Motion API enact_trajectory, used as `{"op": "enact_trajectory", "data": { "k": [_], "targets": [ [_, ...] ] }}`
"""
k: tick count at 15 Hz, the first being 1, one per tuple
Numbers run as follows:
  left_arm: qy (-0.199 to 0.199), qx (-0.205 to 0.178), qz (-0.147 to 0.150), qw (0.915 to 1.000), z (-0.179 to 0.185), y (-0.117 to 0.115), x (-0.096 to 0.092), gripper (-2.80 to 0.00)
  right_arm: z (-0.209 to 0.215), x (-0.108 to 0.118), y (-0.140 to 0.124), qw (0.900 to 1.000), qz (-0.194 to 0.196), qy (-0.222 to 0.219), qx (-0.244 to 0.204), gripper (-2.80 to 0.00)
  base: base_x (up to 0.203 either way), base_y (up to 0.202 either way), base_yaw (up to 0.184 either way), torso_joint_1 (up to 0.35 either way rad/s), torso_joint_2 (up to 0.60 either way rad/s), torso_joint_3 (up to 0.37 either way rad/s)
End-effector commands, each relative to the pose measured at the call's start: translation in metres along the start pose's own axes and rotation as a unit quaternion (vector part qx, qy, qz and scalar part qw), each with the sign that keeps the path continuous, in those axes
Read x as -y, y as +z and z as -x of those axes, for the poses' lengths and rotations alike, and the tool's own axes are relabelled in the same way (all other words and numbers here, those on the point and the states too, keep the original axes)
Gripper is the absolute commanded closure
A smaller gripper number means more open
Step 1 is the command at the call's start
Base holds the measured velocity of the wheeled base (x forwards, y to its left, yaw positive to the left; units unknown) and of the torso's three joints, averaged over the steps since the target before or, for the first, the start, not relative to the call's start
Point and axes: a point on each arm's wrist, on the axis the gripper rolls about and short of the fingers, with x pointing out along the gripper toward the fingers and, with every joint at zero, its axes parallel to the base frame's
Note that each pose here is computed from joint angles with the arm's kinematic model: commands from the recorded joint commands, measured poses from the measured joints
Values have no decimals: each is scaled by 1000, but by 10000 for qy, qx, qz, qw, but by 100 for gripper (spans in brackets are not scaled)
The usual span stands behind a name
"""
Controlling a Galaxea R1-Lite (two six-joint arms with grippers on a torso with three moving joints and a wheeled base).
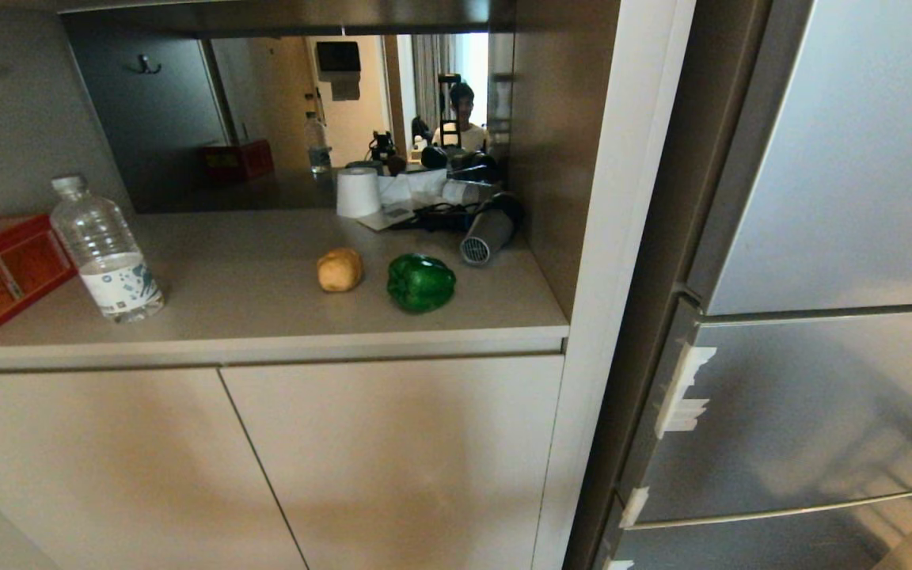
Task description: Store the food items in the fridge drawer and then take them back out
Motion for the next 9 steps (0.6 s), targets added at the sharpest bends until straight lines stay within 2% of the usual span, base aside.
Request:
{"op": "enact_trajectory", "data": {
  "k": [1,9],
  "targets": [
    [-1,-42,1,10000,-1,-3,0,0,0,0,0,10000,-3,1,-11,0,0,0,0,0,0,0],
    [-1,-42,1,10000,-1,-3,0,0,0,0,-1,10000,36,1,-26,0,0,0,0,0,0,0]
  ]
}}
